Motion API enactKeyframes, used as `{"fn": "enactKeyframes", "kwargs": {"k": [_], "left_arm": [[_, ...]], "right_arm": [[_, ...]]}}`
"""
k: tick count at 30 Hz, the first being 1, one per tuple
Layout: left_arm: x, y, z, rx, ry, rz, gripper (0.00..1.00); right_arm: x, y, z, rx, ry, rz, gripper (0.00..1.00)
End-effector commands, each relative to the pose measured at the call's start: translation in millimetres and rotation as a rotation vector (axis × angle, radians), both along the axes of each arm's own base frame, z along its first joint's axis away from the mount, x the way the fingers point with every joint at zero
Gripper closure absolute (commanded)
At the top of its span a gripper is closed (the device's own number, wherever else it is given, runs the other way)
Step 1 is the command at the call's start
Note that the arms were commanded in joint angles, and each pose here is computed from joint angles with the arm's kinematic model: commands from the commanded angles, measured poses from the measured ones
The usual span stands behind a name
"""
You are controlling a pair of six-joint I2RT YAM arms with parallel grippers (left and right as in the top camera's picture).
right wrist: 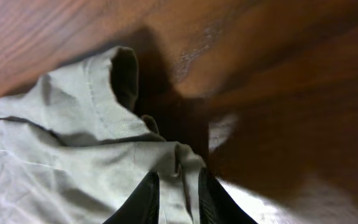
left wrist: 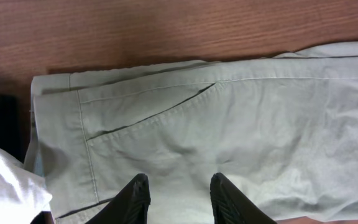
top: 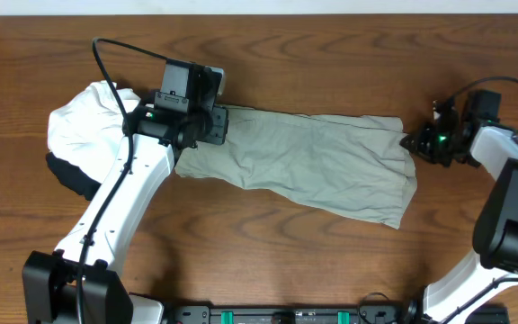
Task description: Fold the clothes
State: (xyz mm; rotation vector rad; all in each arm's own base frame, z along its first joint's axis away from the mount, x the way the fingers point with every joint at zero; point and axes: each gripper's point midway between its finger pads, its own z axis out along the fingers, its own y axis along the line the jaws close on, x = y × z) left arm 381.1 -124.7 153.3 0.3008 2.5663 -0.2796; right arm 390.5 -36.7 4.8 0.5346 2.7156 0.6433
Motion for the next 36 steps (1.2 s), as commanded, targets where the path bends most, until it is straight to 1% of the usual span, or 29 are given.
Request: {"fn": "enactKeyframes", "kwargs": {"k": [1, 8, 12, 16, 22, 28, 32, 34, 36], "left_arm": [[2.5, -0.5, 12.9, -0.007, -0.030, 0.005, 0.65], [2.5, -0.5, 12.9, -0.007, -0.030, 0.005, 0.65], [2.5, -0.5, 12.9, -0.007, -0.030, 0.005, 0.65], [2.5, -0.5, 12.9, -0.007, -0.030, 0.005, 0.65], [2.5, -0.5, 12.9, -0.007, -0.030, 0.005, 0.64], [2.7, -0.5, 13.0, -0.007, -0.031, 0.005, 0.64], [2.5, -0.5, 12.9, -0.007, -0.030, 0.005, 0.64], [2.6, -0.5, 13.0, -0.007, -0.030, 0.005, 0.64], [2.6, -0.5, 13.0, -0.007, -0.030, 0.005, 0.64]], "right_arm": [[-1.1, 2.2, -3.9, 0.002, 0.007, -0.002, 0.79], [-0.2, 10.6, -8.9, 0.005, 0.014, 0.017, 0.78], [0.5, 18.9, -15.2, 0.012, 0.026, 0.027, 0.81], [5.1, 23.2, -11.6, 0.024, 0.002, 0.037, 0.86], [8.5, 21.0, -0.1, 0.055, -0.032, 0.030, 0.99], [12.9, 29.1, 20.6, 0.158, -0.094, 0.048, 0.99], [13.2, 34.9, 25.6, 0.198, -0.110, 0.065, 0.99], [13.9, 38.2, 28.5, 0.204, -0.138, 0.103, 0.99], [13.6, 37.2, 27.5, 0.196, -0.136, 0.103, 0.93]]}}
